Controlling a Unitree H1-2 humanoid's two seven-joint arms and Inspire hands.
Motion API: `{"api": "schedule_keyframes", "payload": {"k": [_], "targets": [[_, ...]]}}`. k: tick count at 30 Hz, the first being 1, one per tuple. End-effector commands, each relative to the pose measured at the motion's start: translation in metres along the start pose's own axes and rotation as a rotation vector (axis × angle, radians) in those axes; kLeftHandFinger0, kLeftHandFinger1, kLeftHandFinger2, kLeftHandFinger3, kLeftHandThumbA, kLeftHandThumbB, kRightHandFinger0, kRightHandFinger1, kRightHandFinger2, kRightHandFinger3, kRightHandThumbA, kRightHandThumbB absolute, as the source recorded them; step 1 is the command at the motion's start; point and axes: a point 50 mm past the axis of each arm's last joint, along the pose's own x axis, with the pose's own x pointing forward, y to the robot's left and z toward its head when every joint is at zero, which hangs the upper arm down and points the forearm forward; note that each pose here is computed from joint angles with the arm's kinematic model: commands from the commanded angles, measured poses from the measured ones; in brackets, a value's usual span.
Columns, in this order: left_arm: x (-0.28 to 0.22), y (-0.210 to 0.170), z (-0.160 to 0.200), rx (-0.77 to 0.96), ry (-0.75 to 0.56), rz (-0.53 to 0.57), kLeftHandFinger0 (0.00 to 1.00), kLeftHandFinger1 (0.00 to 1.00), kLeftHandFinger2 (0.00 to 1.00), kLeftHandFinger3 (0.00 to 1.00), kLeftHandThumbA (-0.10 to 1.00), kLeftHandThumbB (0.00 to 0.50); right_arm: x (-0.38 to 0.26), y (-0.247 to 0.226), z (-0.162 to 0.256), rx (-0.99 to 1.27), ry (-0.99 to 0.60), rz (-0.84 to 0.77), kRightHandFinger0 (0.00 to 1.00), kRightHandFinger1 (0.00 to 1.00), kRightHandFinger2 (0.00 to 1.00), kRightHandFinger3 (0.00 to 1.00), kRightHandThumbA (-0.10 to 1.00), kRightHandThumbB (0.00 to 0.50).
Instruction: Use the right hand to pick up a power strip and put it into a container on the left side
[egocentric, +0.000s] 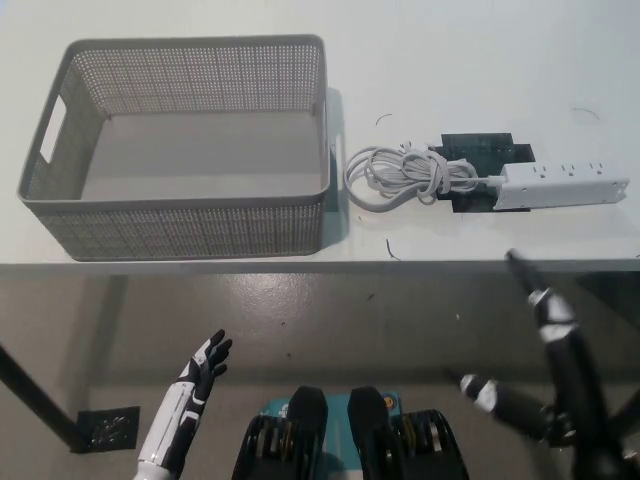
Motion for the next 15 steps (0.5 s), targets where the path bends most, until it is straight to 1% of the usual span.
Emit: {"api": "schedule_keyframes", "payload": {"k": [1, 3, 4, 6, 7, 8, 9, 10, 11, 13, 15], "targets": [[0.008, 0.009, 0.018, 0.048, -0.138, -0.007, 1.00, 1.00, 1.00, 1.00, 1.00, 0.211, 0.069, -0.057, 0.034, -0.311, -0.096, -0.007, 1.00, 1.00, 1.00, 1.00, 1.00, 0.320], [0.008, 0.009, 0.018, 0.039, -0.137, -0.010, 1.00, 1.00, 1.00, 1.00, 1.00, 0.210, 0.096, -0.065, 0.036, -0.393, -0.102, 0.032, 1.00, 1.00, 1.00, 1.00, 1.00, 0.311], [0.010, 0.009, 0.018, 0.038, -0.139, -0.008, 1.00, 1.00, 1.00, 1.00, 1.00, 0.211, 0.109, -0.068, 0.036, -0.411, -0.097, 0.053, 1.00, 1.00, 1.00, 1.00, 1.00, 0.318], [0.011, 0.009, 0.018, 0.047, -0.140, -0.009, 1.00, 1.00, 1.00, 1.00, 1.00, 0.209, 0.131, -0.067, 0.028, -0.458, -0.079, 0.083, 1.00, 1.00, 1.00, 1.00, 1.00, 0.357], [0.011, 0.009, 0.018, 0.049, -0.140, -0.008, 1.00, 1.00, 1.00, 1.00, 1.00, 0.209, 0.136, -0.066, 0.026, -0.470, -0.073, 0.090, 1.00, 1.00, 1.00, 1.00, 1.00, 0.363], [0.011, 0.009, 0.018, 0.047, -0.140, -0.008, 1.00, 1.00, 1.00, 1.00, 1.00, 0.209, 0.147, -0.063, 0.020, -0.500, -0.060, 0.107, 1.00, 1.00, 1.00, 1.00, 1.00, 0.386], [0.012, 0.009, 0.019, 0.045, -0.143, -0.008, 1.00, 1.00, 1.00, 1.00, 1.00, 0.210, 0.153, -0.062, 0.017, -0.516, -0.051, 0.115, 1.00, 1.00, 1.00, 1.00, 1.00, 0.388], [0.012, 0.009, 0.019, 0.045, -0.144, -0.004, 1.00, 1.00, 1.00, 1.00, 1.00, 0.212, 0.168, -0.055, 0.006, -0.550, -0.030, 0.135, 1.00, 1.00, 1.00, 1.00, 1.00, 0.407], [0.012, 0.009, 0.019, 0.043, -0.143, -0.004, 1.00, 1.00, 1.00, 1.00, 1.00, 0.213, 0.175, -0.051, 0.001, -0.568, -0.019, 0.146, 1.00, 1.00, 1.00, 1.00, 1.00, 0.408], [0.012, 0.009, 0.019, 0.040, -0.144, -0.007, 1.00, 1.00, 1.00, 1.00, 1.00, 0.215, 0.187, -0.042, -0.004, -0.611, 0.013, 0.181, 1.00, 1.00, 1.00, 1.00, 1.00, 0.419], [0.012, 0.010, 0.019, 0.044, -0.144, -0.011, 1.00, 1.00, 1.00, 1.00, 1.00, 0.210, 0.195, -0.033, -0.009, -0.648, 0.038, 0.208, 1.00, 1.00, 1.00, 1.00, 1.00, 0.442]]}}
